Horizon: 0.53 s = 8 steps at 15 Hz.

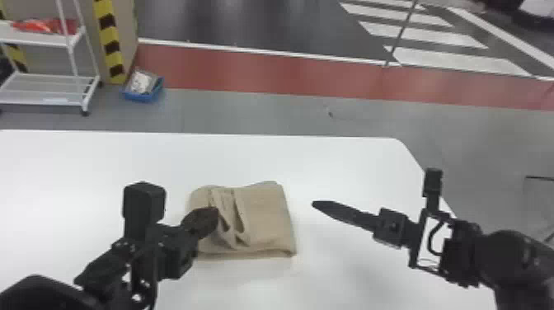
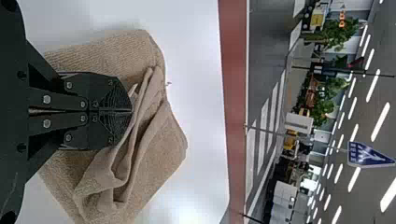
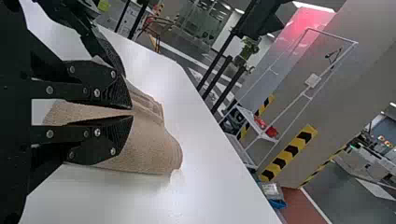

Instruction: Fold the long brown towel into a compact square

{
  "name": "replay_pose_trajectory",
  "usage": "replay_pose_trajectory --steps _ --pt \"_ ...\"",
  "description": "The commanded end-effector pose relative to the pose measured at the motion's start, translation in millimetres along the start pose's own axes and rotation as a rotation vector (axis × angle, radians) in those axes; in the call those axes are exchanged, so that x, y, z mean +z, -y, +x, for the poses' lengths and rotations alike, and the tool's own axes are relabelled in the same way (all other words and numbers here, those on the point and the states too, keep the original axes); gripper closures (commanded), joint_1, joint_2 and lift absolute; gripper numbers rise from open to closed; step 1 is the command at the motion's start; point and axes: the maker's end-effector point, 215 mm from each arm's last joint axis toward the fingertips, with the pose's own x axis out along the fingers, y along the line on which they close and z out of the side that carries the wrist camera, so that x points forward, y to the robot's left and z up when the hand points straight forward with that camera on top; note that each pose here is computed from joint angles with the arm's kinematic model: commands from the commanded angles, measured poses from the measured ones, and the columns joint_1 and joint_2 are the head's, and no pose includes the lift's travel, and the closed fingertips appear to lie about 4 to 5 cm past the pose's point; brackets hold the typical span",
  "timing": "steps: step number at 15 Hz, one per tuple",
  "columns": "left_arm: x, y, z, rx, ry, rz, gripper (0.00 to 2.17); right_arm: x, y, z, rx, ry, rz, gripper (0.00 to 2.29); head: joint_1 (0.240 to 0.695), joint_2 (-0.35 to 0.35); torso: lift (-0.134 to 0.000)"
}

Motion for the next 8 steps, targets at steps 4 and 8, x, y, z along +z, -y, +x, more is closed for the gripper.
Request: replay_pose_trajectory --steps 4,8 --pt "33.4 -52.8 -22.7 0.098 0.087 0.008 1.07 -31.4 -9.0 -33.1 0.044 -0.064 0.074 1.97 0.695 -0.253 -0.124" --pt "41.1 -97.8 -44.5 0.161 0.154 -0.08 0.33 -77.1 -9.2 -16.7 0.05 -0.161 0.109 1.97 0.695 -0.186 -0.124"
